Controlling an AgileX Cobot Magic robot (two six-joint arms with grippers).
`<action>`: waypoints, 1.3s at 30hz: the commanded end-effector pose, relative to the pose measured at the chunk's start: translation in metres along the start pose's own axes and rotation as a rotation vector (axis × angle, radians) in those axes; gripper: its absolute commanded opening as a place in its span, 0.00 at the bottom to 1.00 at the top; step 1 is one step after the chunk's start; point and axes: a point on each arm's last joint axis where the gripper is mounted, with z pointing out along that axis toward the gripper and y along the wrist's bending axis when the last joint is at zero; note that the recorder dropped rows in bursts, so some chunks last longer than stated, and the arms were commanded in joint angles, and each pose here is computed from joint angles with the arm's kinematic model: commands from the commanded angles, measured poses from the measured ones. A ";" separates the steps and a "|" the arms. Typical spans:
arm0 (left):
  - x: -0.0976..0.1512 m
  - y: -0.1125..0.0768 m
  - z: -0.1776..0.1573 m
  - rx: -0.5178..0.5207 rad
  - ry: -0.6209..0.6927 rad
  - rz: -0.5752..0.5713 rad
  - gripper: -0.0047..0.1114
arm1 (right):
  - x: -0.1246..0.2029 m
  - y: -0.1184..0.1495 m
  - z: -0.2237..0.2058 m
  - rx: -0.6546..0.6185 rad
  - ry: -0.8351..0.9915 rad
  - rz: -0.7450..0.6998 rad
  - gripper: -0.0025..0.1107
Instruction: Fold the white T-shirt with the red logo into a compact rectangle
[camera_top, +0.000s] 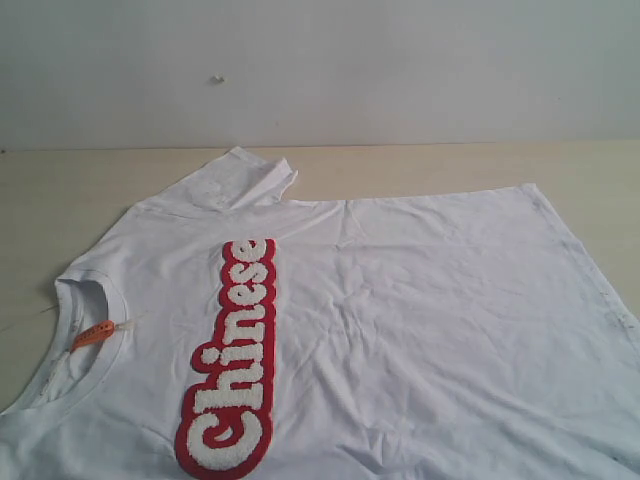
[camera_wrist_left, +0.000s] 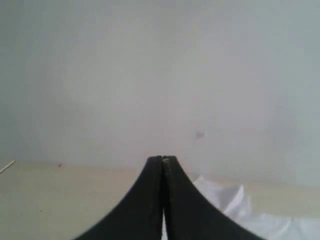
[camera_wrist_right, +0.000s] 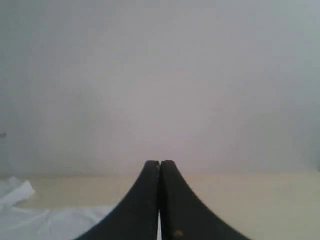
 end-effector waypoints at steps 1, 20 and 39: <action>-0.018 0.000 -0.002 0.023 -0.195 -0.220 0.04 | -0.019 0.001 -0.003 -0.021 -0.224 0.118 0.02; -0.136 -0.042 0.051 0.243 -0.152 -0.149 0.04 | -0.152 0.020 0.021 -0.206 -0.303 0.205 0.02; -0.090 -0.001 0.241 -0.124 0.807 0.533 0.04 | -0.173 -0.023 0.179 0.263 0.535 -0.375 0.02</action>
